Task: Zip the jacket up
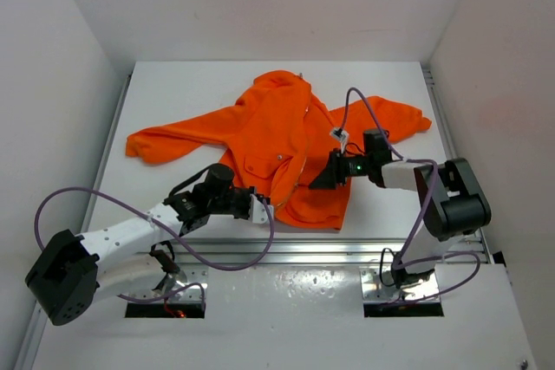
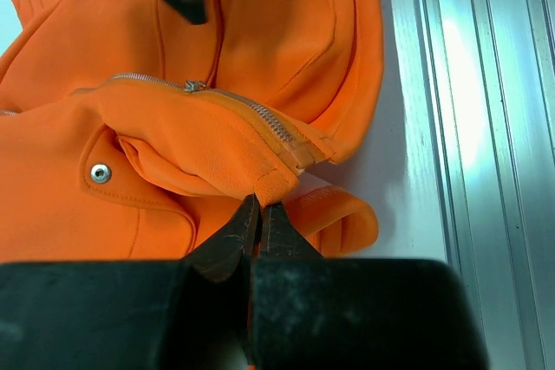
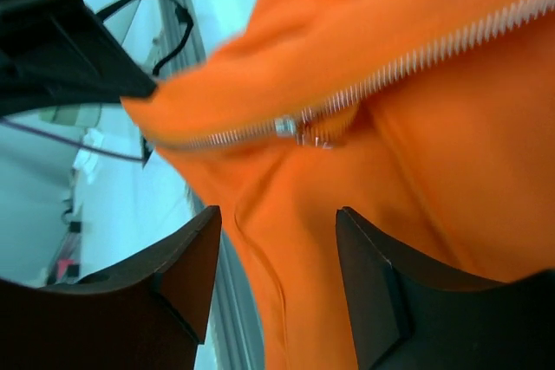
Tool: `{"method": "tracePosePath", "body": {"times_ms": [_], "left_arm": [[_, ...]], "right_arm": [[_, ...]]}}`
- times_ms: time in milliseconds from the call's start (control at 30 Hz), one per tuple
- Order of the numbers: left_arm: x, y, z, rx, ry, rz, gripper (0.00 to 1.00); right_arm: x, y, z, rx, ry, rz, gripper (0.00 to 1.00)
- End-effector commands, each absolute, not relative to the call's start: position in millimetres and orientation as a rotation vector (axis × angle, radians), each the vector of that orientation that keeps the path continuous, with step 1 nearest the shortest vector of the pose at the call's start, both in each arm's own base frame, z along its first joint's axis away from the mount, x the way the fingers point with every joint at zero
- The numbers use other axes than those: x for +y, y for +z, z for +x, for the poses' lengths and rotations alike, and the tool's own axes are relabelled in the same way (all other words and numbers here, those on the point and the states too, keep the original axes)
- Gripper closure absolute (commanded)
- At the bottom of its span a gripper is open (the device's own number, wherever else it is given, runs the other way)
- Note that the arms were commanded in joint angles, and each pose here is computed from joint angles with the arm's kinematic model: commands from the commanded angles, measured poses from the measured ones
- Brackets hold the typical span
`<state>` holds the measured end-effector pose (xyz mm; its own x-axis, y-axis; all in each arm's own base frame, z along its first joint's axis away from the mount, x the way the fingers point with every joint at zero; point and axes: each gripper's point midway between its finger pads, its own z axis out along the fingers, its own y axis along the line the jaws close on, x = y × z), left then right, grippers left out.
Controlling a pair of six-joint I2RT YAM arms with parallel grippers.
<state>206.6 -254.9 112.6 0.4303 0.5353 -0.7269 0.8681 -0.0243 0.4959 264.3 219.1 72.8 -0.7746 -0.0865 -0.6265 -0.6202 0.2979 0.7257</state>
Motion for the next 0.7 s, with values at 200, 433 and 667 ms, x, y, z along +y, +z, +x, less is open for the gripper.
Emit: {"method": "tracePosePath", "body": {"times_ms": [200, 433, 667], "left_arm": [[-261, 142, 207, 1.155, -0.446, 1.633, 1.0], [-265, 153, 208, 1.149, -0.461, 1.615, 1.0], [-267, 161, 211, 1.134, -0.455, 1.606, 1.0]], "right_arm": [[222, 78, 259, 1.824, 1.498, -0.864, 0.4], [235, 74, 266, 1.792, 1.421, -0.943, 0.37], [249, 63, 268, 1.787, 1.384, -1.011, 0.36]]}}
